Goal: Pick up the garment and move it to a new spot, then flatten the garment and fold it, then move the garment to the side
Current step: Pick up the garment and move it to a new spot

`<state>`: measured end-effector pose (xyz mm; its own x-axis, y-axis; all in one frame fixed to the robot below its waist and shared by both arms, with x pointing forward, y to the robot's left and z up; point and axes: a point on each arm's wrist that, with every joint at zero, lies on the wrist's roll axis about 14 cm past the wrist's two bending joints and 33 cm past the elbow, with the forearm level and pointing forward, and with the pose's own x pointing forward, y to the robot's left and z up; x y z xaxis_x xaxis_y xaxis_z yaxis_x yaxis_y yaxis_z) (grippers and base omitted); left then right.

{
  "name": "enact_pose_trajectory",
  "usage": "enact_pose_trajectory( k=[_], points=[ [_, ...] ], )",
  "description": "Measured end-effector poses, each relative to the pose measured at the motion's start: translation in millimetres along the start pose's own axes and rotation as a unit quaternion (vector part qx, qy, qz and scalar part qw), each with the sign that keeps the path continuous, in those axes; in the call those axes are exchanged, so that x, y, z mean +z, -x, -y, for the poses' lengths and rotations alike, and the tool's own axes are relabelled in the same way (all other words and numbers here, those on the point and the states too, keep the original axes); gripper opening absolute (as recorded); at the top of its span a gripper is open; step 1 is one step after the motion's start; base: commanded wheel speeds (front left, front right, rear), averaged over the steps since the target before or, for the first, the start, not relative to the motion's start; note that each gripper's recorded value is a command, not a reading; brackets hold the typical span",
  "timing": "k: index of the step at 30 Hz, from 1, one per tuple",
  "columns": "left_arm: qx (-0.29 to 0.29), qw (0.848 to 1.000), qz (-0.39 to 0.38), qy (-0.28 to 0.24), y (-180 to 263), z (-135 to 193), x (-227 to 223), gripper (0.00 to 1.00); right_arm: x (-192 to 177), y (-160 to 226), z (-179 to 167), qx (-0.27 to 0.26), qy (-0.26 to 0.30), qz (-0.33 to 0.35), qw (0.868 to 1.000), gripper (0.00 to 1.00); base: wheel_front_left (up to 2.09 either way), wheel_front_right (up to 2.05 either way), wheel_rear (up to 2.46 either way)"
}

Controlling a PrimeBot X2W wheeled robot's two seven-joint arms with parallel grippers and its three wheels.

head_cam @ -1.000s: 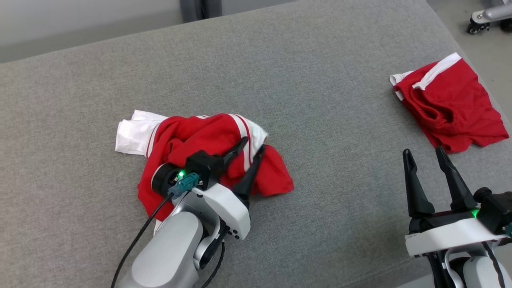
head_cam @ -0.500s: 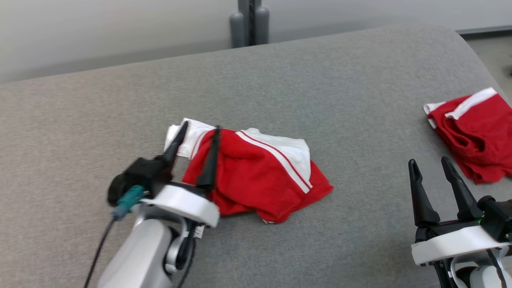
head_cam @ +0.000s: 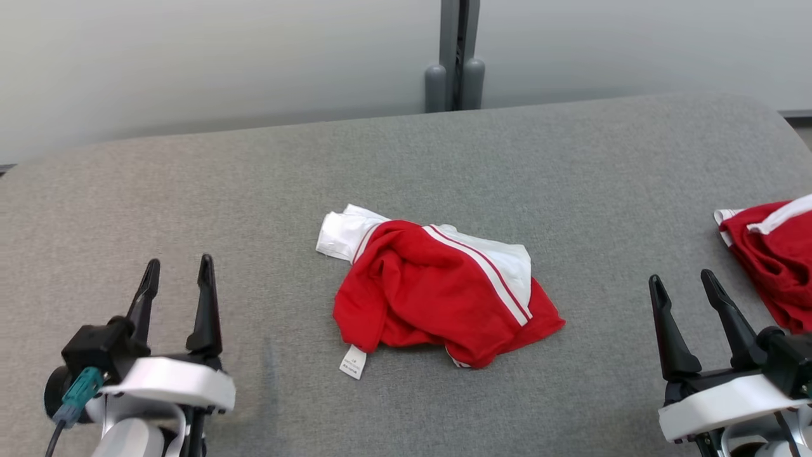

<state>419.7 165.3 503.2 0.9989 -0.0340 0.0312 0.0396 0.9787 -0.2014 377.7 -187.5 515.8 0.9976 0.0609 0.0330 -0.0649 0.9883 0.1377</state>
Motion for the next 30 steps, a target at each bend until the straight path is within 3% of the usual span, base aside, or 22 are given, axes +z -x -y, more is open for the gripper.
enact_pose_trajectory(
  k=[6,15,30],
  points=[
    [0.009,1.0,-0.004,-0.019,24.5,-16.7,5.1,1.0,4.1,5.7,-3.7,0.009,0.007,0.0,1.0,1.0,0.0,0.0,0.0],
    [0.008,0.999,-0.026,-0.025,62.8,-14.8,2.4,1.0,9.6,24.4,-4.3,0.009,0.013,0.001,1.0,1.0,0.0,0.0,0.0],
    [0.01,0.999,-0.039,-0.026,80.5,-11.5,3.5,1.0,9.0,38.8,-0.3,-0.003,0.012,-0.005,1.0,1.0,0.0,0.0,0.0]
  ],
)
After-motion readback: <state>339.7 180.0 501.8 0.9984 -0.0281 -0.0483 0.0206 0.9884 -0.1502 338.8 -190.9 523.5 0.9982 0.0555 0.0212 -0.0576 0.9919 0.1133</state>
